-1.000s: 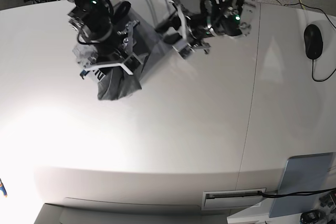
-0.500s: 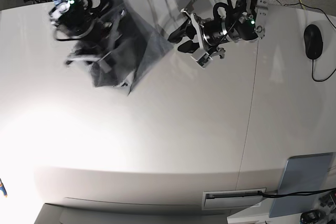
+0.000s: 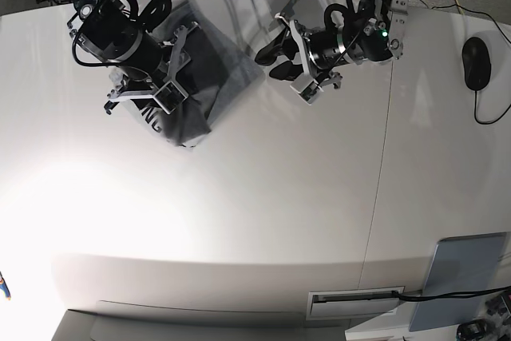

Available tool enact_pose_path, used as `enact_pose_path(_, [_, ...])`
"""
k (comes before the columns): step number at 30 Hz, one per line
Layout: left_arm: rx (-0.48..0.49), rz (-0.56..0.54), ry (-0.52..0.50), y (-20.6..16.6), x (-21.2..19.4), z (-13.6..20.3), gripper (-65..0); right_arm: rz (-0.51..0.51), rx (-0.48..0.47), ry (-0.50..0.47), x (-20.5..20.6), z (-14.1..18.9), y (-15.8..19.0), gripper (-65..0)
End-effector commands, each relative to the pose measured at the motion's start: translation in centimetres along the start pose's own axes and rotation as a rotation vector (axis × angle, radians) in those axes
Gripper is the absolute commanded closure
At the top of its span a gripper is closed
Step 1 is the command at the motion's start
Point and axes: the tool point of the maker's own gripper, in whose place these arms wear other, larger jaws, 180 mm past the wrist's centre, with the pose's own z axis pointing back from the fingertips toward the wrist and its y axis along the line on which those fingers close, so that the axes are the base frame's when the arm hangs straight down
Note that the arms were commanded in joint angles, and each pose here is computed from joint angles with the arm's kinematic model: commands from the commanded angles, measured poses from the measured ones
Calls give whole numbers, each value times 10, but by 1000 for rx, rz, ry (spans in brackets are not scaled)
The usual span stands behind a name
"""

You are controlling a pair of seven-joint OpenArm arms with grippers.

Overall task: Fold the T-shirt properly
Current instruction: 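Flip the bundle over with the right gripper and lay it down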

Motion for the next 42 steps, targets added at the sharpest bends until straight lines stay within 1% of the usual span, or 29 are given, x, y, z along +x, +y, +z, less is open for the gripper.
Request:
enact_pose_path(1, [-12,-13,-48,-3,13,2,-264,15,-12,-43,11,4,-3,-220])
enact_pose_path(5, [-11,-15,-50,-2,14,2,-264,18,-5,-50,13,4,-3,-220])
enact_pose_path(8, [-10,-15,-50,-2,14,2,-264,0,36,-64,15,4,5,-220])
enact_pose_path(11, [-10,-15,-50,-2,14,2,-264,12,75,-81,18,5,12,-220])
enact_pose_path(13, [-10,-15,-50,-2,14,2,-264,28,32,-67,16,5,3,-220])
enact_pose_path(15, [-10,-15,-50,-2,14,2,-264,22,-60,-42,10,6,-16,-220])
enact_pose_path(18, [-11,-15,-50,-2,14,2,-264,-43,-171,-21,2,14,-46,-220])
enact_pose_path(19, [-11,-15,-49,-2,14,2,-264,-64,-195,-8,-4,16,-54,-220])
enact_pose_path(20, [-11,-15,-50,-2,14,2,-264,-98,-198,24,-15,14,-59,-220])
enact_pose_path(22, [-11,-15,-49,-3,14,2,-264,-181,-170,75,-37,10,-64,-220])
enact_pose_path(24, [-11,-16,-50,-2,14,2,-264,-262,-135,106,-55,8,-65,-220])
enact_pose_path(26, [-11,-15,-50,-3,14,2,-264,-322,-123,140,-72,9,-69,-220])
enact_pose_path(28, [-11,-15,-50,-3,14,2,-264,-355,-122,179,-89,12,-72,-220])
enact_pose_path(31, [-11,-15,-50,-3,14,2,-264,-381,-118,200,-100,12,-74,-220])
enact_pose_path(35, [-11,-15,-51,-3,14,2,-264,-430,-89,237,-121,1,-70,-220])
enact_pose_path(37, [-11,-15,-50,-3,14,2,-264,-449,-60,219,-125,-6,-68,-220])
enact_pose_path(40, [-11,-15,-50,-3,14,2,-264,-476,32,161,-117,-12,-55,-220])
enact_pose_path(42, [-11,-15,-50,-3,14,2,-264,-476,67,160,-115,-11,-49,-219])
